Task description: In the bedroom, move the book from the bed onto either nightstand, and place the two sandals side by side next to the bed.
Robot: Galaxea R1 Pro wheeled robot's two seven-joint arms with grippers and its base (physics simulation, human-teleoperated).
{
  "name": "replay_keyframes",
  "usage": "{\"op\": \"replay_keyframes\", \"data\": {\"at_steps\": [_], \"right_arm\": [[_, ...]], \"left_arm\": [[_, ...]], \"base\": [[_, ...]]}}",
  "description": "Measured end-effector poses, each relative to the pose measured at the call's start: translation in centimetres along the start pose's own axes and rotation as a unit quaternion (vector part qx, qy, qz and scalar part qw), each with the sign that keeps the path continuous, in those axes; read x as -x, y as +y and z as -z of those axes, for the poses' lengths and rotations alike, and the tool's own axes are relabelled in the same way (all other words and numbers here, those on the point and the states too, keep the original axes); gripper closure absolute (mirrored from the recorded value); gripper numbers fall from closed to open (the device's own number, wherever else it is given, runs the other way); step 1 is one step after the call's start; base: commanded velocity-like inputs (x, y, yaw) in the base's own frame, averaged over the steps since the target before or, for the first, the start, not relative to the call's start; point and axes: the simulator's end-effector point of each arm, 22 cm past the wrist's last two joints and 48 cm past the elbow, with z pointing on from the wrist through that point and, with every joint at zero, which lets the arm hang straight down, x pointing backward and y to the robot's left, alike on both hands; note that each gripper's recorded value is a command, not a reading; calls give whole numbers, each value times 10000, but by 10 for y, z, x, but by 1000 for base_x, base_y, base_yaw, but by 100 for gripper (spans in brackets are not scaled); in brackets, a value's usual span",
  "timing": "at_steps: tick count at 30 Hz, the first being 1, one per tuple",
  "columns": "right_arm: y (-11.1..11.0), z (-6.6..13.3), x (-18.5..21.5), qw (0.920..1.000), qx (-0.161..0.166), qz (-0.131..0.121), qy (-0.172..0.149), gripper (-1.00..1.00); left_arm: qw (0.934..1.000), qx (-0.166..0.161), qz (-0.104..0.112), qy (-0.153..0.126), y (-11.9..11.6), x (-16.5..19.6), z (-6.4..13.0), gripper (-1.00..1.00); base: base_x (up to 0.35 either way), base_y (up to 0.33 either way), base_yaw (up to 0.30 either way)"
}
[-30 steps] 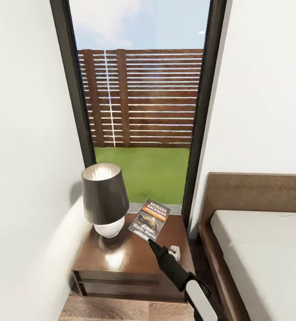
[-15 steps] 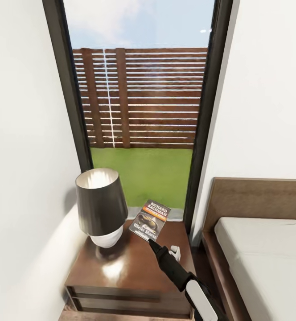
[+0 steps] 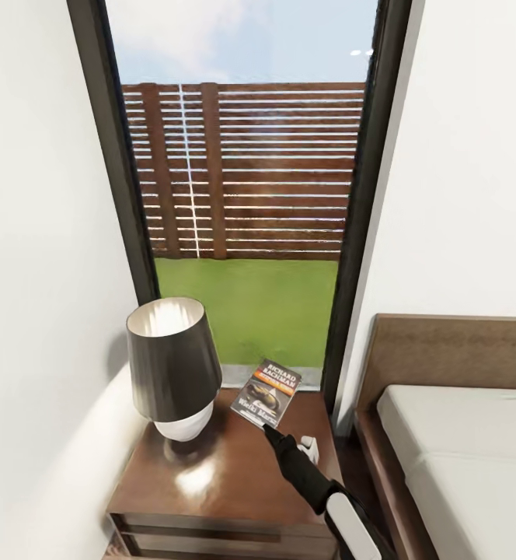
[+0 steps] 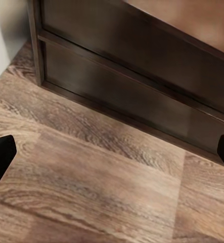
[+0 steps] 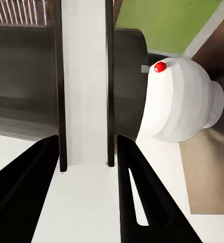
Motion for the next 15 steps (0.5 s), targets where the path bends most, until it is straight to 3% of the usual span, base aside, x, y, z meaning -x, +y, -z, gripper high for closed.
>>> {"op": "replay_keyframes", "data": {"at_steps": [6, 15], "right_arm": [[-17, 3, 5, 9994, -286, -185, -80, 100], [-57, 8, 3, 9932, -1088, -410, 50, 100]], "left_arm": [[10000, 2, -5, -2, 1, 0, 0, -100], [10000, -3, -22, -14, 3, 2, 0, -100]], "base": [[6, 0, 0], [1, 0, 0]]}}
